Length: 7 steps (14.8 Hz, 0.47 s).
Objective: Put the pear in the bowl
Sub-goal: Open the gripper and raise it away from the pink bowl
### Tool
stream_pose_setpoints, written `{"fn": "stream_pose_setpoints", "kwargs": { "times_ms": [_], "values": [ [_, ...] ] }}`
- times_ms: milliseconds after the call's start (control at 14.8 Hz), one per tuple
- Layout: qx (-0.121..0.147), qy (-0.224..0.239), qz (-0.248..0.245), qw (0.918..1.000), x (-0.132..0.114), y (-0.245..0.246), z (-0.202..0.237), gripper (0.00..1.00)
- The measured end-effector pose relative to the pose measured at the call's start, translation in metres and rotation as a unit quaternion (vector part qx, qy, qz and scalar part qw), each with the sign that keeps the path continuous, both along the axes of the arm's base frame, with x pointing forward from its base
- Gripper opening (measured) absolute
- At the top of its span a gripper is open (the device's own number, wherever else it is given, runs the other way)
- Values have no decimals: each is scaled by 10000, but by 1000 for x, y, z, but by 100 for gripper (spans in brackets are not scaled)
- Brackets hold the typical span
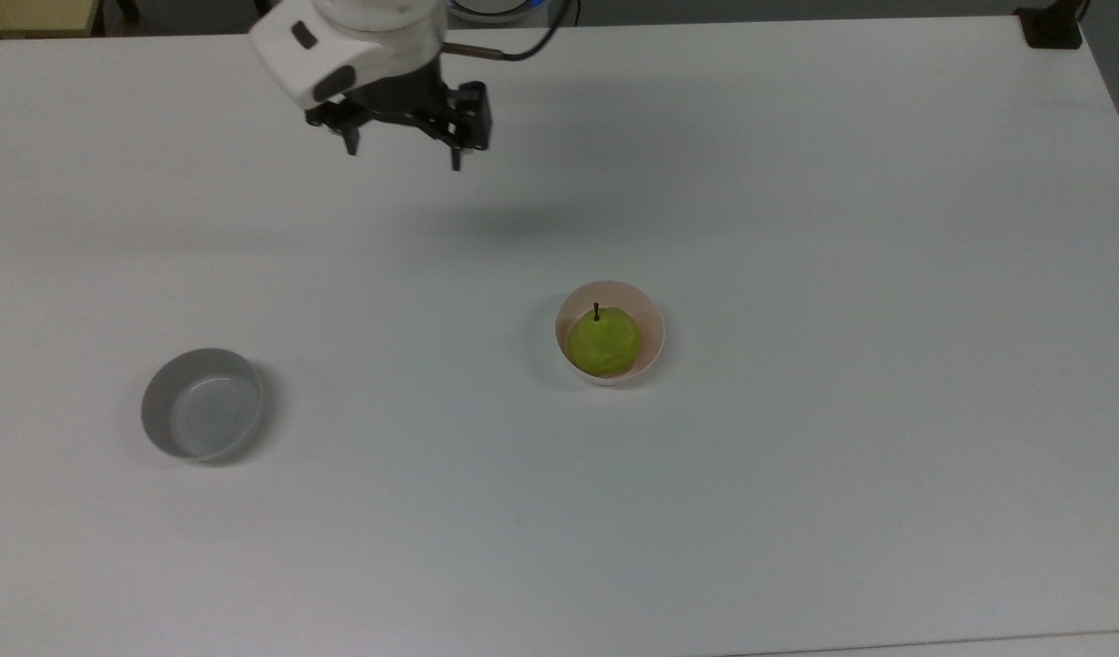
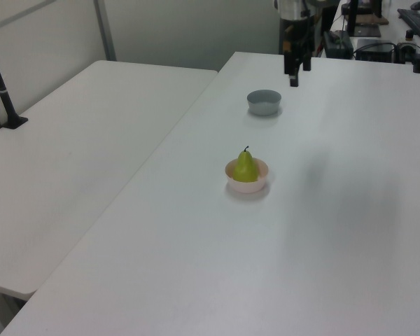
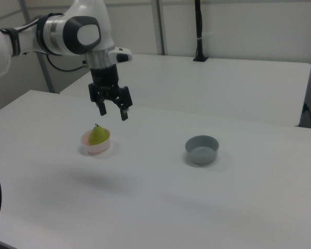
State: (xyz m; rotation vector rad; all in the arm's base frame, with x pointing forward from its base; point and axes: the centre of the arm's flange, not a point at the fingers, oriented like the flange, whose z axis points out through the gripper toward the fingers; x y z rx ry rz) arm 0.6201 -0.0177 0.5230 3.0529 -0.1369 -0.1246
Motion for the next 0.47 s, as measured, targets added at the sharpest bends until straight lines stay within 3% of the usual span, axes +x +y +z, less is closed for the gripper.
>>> {"fn": "stream_pose_setpoints", "kwargs": {
  "times_ms": [270,472],
  "values": [
    [69,125,167,9998,-17,-65,3,100],
    [110,100,139,9998,-21,-71,6,100]
  ]
}}
